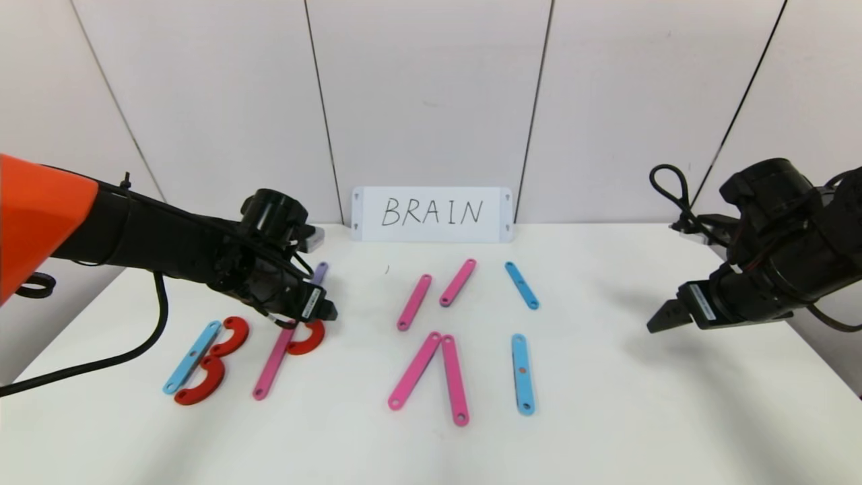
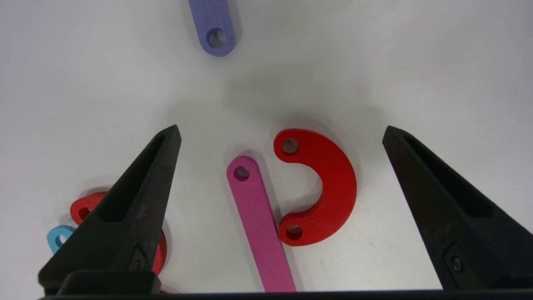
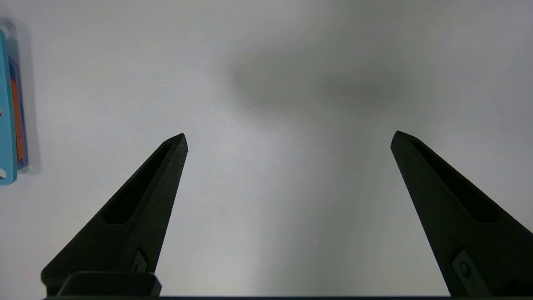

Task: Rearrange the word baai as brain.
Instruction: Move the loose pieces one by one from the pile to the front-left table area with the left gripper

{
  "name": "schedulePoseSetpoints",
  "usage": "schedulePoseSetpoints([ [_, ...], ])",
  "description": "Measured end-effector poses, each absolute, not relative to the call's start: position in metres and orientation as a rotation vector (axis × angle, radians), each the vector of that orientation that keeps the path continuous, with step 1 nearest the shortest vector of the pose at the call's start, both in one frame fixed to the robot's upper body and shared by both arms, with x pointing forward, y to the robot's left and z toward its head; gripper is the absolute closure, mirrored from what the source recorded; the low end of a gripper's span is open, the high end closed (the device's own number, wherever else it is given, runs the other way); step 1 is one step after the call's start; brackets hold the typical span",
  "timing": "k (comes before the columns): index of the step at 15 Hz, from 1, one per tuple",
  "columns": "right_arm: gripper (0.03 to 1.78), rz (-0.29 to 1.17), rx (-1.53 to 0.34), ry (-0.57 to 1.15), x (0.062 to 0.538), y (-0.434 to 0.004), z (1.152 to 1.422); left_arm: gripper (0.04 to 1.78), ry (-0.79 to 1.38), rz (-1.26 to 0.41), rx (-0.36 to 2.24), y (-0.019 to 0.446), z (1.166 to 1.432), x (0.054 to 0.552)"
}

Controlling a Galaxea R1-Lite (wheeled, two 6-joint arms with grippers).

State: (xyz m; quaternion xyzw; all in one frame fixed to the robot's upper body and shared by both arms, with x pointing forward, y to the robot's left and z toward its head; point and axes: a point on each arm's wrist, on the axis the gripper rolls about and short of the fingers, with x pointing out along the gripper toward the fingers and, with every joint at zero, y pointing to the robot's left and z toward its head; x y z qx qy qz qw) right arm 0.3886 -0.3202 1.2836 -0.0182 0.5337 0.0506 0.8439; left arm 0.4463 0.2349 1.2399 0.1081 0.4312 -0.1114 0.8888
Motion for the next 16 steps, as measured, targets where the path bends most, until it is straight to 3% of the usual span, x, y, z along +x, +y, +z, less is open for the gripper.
schedulePoseSetpoints([
  [16, 0.1, 0.097, -0.03, 1.104, 0.388, -0.323, 1.288, 0.13, 0.955, -0.19, 0.282, 0.245, 1.228, 0.448],
])
